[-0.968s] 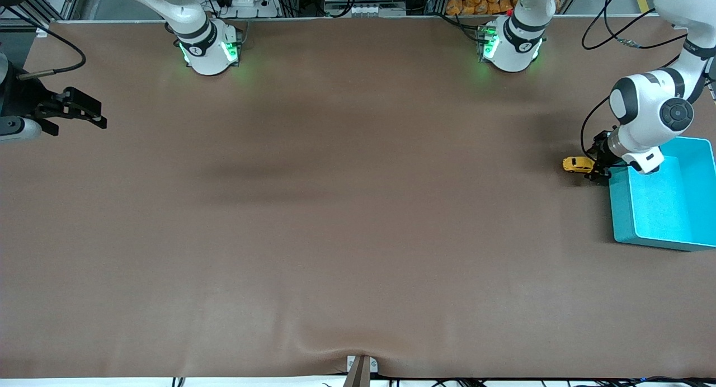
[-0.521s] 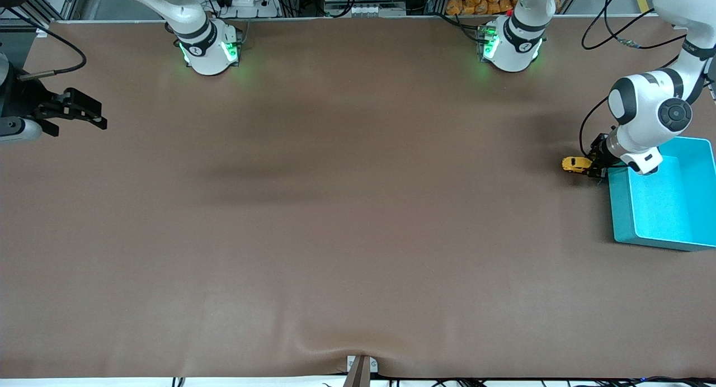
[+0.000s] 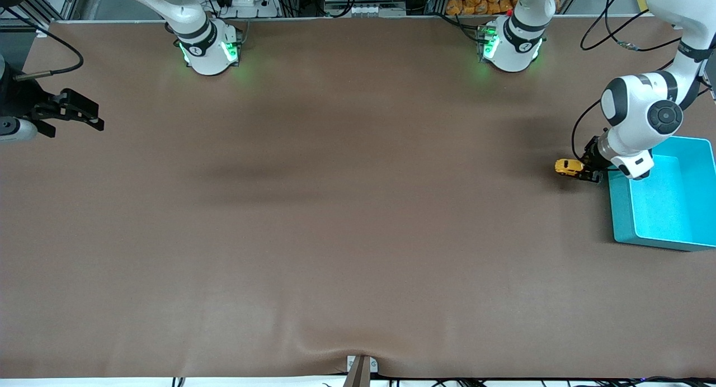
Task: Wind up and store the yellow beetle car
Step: 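Close the left gripper on the yellow car and lift it, then carry the car over the cyan box with the left gripper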
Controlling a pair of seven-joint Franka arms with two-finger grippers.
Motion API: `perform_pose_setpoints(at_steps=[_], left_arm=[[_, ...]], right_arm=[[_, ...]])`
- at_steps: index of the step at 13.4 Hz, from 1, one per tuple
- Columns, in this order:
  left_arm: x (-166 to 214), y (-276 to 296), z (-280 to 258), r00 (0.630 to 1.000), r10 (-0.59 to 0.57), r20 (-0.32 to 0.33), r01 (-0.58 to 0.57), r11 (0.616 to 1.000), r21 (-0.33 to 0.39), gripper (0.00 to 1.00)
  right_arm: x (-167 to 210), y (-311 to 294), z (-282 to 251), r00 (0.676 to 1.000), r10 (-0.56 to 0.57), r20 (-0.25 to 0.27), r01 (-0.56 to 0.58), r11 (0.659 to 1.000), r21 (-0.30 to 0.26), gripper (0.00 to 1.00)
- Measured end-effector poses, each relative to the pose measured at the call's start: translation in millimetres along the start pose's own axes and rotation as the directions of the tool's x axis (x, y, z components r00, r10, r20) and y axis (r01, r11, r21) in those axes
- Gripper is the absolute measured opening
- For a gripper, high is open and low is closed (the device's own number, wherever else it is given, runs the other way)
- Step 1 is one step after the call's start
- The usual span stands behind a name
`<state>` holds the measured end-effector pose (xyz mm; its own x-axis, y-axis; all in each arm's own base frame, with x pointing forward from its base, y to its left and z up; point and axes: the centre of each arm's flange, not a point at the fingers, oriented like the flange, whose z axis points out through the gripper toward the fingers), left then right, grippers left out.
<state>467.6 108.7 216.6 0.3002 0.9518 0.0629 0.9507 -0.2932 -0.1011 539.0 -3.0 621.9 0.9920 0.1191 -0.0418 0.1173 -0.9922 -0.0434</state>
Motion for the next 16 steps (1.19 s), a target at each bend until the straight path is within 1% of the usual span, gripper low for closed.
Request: perform_pose_setpoints(at_steps=[4, 6, 8, 9, 11, 14, 16], left_arm=[[-10.4, 25.9, -61.1, 0.997, 0.077, -0.024, -0.075, 0.995, 0.061, 0.45], [-0.9, 36.6, -91.0, 0.984, 0.176, -0.031, -0.174, 0.982, 0.073, 0.45], [16.9, 39.8, -107.3, 0.949, 0.313, -0.032, -0.311, 0.948, 0.069, 0.45], [30.1, 36.7, -111.2, 0.923, 0.383, -0.031, -0.381, 0.922, 0.065, 0.45], [67.7, 21.7, -115.3, 0.856, 0.517, -0.026, -0.515, 0.855, 0.062, 0.45], [121.4, -6.0, -114.2, 0.748, 0.663, -0.012, -0.661, 0.747, 0.066, 0.45], [141.7, -16.0, -107.1, 0.663, 0.749, 0.000, -0.744, 0.659, 0.109, 0.45]], right_arm=[[1.1, 0.6, -2.4, 1.000, 0.001, -0.018, -0.001, 1.000, -0.002, 1.00], [1.5, 0.3, -3.5, 1.000, 0.000, -0.026, 0.000, 1.000, -0.003, 1.00], [2.0, 0.0, -4.2, 1.000, -0.001, -0.031, 0.001, 1.000, -0.004, 1.00], [2.1, -0.5, -4.3, 1.000, -0.002, -0.031, 0.002, 1.000, -0.004, 1.00], [2.1, -1.5, -4.4, 0.999, -0.004, -0.032, 0.003, 1.000, -0.004, 1.00], [2.3, -3.2, -4.5, 0.999, -0.007, -0.032, 0.006, 1.000, -0.005, 1.00], [2.4, -3.9, -4.5, 0.999, -0.008, -0.032, 0.008, 1.000, -0.005, 1.00]])
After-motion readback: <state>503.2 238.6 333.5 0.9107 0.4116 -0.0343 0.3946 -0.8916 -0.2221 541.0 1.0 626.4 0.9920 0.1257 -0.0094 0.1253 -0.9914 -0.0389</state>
